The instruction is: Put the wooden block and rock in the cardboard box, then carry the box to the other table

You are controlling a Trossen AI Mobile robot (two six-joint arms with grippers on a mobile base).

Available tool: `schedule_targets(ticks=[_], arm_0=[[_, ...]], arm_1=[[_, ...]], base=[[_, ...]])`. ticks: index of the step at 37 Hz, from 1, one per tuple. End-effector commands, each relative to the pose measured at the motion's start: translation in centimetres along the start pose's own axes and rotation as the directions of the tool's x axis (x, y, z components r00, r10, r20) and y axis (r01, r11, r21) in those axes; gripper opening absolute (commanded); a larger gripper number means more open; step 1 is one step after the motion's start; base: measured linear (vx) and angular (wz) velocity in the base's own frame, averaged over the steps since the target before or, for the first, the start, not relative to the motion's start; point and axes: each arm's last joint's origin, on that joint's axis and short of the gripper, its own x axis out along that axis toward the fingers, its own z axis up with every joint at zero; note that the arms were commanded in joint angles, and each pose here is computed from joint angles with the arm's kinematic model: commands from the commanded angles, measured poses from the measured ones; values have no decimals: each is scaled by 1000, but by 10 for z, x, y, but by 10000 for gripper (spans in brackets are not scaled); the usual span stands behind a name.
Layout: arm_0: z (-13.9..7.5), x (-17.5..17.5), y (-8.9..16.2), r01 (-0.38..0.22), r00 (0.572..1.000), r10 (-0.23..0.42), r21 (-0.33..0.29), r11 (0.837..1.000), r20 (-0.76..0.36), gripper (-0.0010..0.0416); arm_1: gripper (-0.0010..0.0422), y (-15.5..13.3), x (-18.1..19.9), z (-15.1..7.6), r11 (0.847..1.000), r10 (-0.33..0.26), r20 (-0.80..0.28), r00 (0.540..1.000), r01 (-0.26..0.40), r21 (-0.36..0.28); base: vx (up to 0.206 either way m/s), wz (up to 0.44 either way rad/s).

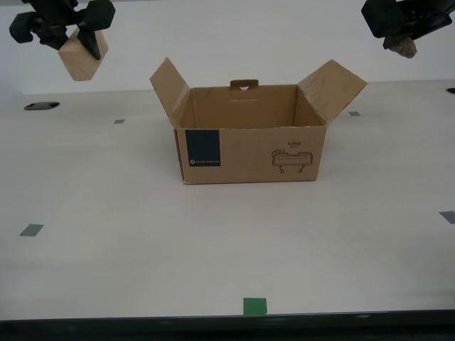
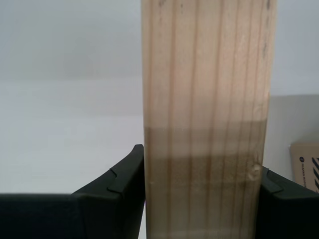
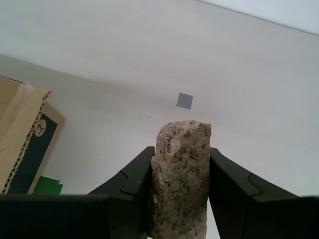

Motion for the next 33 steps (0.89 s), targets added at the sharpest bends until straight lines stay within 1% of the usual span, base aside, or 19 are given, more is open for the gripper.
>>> schedule_targets(ticks=[1, 6, 10, 12, 21, 25, 27, 33], arm_0=[[2, -6, 0, 3, 1000, -3, 1, 1000, 3, -1], [8, -14, -1, 3, 1000, -3, 2, 1000, 4, -1], [16, -22, -2, 5, 1000, -5, 3, 1000, 17, -1], [20, -27, -3, 6, 1000, -6, 3, 1000, 25, -1], [41, -57, -5, 2, 997, -2, 6, 1000, 76, -1], [50, -72, -5, -32, 994, 30, 16, 999, 106, -1], [54, -78, -5, -38, 992, 35, 17, 999, 123, -1], [63, -98, -2, -47, 983, 45, 6, 999, 175, -1]], arm_1=[[-1, -2, -13, 2, 1000, -23, 30, 999, 23, 14], [-1, -6, -28, 4, 997, -80, 65, 995, 78, 28], [-1, -9, -38, 6, 990, -140, 87, 986, 137, 40], [-1, -10, -44, 6, 987, -159, 98, 982, 155, 44], [-1, -14, -64, 7, 985, -166, 138, 977, 158, 61], [-1, -19, -75, 7, 977, -208, 160, 965, 198, 78], [-1, -22, -80, 7, 972, -229, 173, 958, 216, 91], [-1, -33, -98, 6, 965, -253, 205, 945, 231, 124]], base=[[0, 0], [0, 0], [0, 0], [0, 0], [0, 0], [0, 0], [0, 0], [0, 0]])
